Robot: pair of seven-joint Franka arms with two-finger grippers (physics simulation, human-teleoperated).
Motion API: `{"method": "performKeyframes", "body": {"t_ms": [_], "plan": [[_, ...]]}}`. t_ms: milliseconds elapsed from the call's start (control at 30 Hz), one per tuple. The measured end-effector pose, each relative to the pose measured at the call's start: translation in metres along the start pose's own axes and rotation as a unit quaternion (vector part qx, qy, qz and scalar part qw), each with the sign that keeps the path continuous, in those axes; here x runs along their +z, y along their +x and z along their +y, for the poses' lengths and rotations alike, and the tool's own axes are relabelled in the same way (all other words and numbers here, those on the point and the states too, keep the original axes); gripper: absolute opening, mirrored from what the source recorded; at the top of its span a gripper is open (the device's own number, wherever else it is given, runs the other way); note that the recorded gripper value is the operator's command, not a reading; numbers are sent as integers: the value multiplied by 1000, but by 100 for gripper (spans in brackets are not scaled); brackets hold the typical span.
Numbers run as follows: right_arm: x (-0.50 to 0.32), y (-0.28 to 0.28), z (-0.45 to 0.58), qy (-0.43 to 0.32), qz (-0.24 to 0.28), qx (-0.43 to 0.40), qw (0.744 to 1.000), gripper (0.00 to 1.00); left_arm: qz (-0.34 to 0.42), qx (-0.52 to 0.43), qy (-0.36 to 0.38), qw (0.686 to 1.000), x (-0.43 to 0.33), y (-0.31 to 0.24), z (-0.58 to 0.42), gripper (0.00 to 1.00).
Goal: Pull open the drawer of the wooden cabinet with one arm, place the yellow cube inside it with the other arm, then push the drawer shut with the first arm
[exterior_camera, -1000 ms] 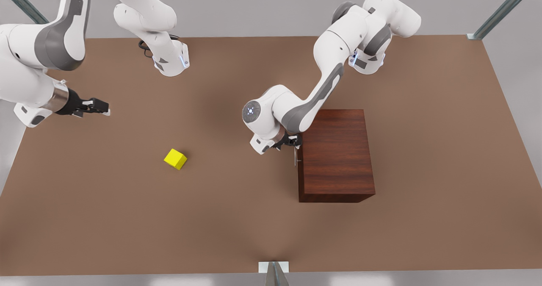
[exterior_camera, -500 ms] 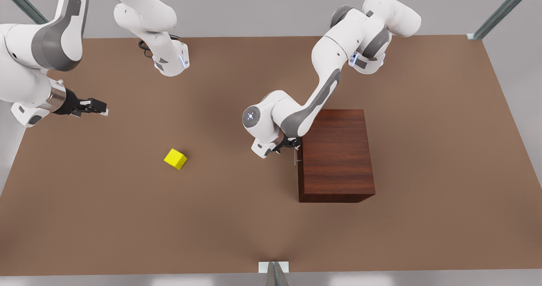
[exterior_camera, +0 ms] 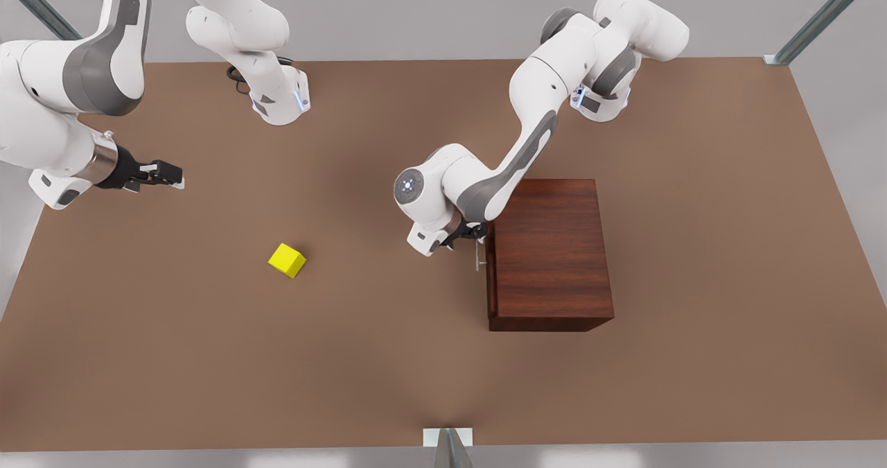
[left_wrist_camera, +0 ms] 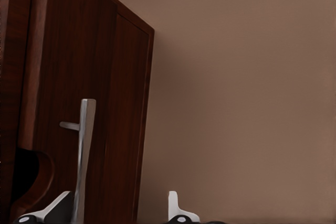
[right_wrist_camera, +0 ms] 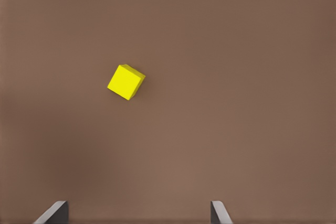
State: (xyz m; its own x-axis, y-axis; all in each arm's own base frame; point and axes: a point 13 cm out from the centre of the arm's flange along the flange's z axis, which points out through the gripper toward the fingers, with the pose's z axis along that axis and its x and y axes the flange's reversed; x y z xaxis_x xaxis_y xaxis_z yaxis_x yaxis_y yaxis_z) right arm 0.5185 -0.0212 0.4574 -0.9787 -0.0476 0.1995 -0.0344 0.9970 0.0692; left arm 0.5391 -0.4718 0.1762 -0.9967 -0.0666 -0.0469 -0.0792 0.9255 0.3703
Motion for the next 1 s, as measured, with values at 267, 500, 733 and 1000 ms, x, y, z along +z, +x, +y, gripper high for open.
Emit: {"method": "performKeyframes", "body": {"t_ms": [267,500,733,1000], "plan": [[0,1,-8,-2,0,6,1000,100,-2,-10,10,1000,-1,-9,-1,90],[0,2,-13,-3,0,10,1000,100,26,-11,9,1000,4,0,-1,91],[0,2,-12,-3,0,8,1000,100,28,-11,21,999,2,-1,-9,91],[1,2,-8,-2,3,3,1000,100,16,-15,34,999,-4,-10,-14,93]]}}
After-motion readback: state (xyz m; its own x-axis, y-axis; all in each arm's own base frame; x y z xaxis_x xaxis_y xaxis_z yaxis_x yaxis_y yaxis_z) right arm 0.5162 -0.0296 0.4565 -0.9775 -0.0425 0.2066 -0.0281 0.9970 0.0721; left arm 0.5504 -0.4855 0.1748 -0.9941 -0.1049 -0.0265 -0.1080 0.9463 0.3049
